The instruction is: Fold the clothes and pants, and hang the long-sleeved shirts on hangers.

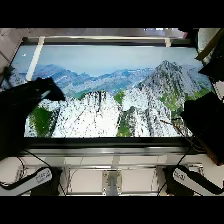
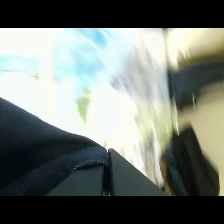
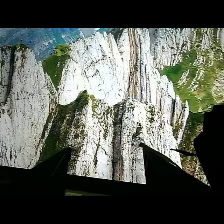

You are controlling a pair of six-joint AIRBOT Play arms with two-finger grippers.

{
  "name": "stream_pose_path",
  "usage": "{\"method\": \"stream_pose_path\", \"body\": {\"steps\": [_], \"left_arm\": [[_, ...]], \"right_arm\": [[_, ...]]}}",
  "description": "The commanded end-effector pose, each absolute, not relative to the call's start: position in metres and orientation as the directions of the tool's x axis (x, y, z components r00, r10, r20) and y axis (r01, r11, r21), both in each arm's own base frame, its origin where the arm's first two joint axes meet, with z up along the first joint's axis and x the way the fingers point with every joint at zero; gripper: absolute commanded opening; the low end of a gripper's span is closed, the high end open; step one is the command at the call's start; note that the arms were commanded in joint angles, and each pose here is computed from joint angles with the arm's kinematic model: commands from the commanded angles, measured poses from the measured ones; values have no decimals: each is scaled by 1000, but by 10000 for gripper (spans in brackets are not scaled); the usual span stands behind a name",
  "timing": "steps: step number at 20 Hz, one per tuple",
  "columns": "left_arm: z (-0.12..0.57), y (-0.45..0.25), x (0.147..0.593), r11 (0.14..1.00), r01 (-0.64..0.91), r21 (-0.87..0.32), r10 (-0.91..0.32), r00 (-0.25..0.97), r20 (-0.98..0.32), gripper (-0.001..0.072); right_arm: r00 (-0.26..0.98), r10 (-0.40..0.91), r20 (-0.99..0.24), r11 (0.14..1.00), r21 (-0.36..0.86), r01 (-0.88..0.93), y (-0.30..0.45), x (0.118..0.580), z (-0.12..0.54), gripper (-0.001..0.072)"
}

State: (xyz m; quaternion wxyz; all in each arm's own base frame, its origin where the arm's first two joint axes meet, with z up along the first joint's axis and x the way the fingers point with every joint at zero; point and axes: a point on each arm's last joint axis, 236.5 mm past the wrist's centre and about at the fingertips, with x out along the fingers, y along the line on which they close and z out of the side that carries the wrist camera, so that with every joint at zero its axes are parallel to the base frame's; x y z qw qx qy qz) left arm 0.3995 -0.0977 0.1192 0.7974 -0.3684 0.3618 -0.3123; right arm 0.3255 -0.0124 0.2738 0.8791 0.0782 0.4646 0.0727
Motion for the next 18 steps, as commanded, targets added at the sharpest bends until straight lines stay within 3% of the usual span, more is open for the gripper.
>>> {"method": "stream_pose_path", "body": {"steps": [1,6,9,10,11,12,15,17,18], "left_arm": [[130,-238,387,541,385,-748,-808,483,-337,19],[65,-380,333,569,452,-687,-819,385,-426,19],[16,-402,315,583,415,-698,-812,306,-497,44],[11,-395,324,600,408,-688,-800,320,-508,221],[12,-379,340,618,396,-680,-786,350,-510,520],[18,-354,359,637,386,-667,-769,384,-511,709],[48,-248,395,633,299,-713,-760,412,-502,664],[59,-161,391,639,208,-741,-744,411,-527,479],[60,-123,381,646,160,-747,-730,416,-542,460]], "right_arm": [[551,99,-828,994,107,-18,-36,324,268,511],[595,51,-802,998,64,1,-49,339,273,511],[566,60,-822,997,76,4,-52,349,259,511],[554,64,-830,997,81,6,-53,353,253,512],[538,70,-840,996,87,7,-54,356,245,512],[517,77,-853,996,89,-2,-55,358,234,512],[447,163,-879,983,182,0,-54,356,196,512],[414,255,-874,960,279,-2,-49,351,170,512],[413,285,-865,951,308,-11,-46,348,158,512]]}}
